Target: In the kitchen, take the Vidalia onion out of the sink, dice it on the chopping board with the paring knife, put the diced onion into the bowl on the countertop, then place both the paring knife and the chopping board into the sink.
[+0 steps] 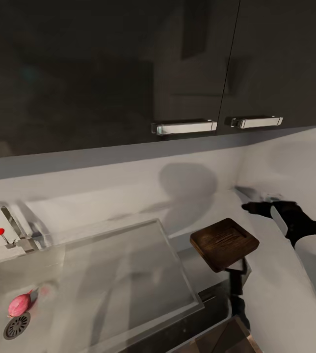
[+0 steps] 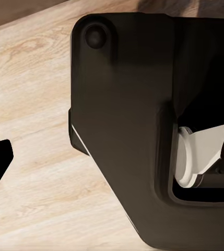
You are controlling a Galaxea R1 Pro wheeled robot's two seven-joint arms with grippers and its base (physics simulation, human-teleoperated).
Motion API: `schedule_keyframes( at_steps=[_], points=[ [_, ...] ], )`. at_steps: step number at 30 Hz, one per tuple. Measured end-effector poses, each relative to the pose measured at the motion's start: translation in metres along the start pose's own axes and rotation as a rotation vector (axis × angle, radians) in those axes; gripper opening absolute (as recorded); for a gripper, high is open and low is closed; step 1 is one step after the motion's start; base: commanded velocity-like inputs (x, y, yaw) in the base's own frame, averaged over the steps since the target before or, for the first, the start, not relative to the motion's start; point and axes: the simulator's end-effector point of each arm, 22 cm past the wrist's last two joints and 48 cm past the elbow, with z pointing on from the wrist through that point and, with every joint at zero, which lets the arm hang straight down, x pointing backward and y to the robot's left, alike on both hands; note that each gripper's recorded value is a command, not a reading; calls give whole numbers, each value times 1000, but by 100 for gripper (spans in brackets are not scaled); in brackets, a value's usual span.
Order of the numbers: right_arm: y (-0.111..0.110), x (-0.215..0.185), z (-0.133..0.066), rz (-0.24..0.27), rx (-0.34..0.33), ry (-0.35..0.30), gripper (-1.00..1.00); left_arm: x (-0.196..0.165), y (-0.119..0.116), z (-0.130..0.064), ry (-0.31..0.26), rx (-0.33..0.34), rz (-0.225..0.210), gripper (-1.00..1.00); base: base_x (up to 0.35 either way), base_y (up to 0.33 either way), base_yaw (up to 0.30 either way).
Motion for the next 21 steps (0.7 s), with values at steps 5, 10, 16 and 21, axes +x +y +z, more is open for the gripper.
schedule_keyframes(
  at_steps=[5,10,16,21],
  points=[
    [-14,9,5,-11,-1,-18,100,7,-1,-1,14,0,-1,100,0,0,0],
    [-22,20,10,-32,11,-28,100,9,-1,-2,18,0,-2,100,0,0,0],
    [-28,40,16,-30,20,-8,100,9,-1,-2,18,0,-2,100,0,0,0],
    [-31,44,18,-32,25,-22,100,9,-1,-2,19,0,-2,100,0,0,0]
  ],
)
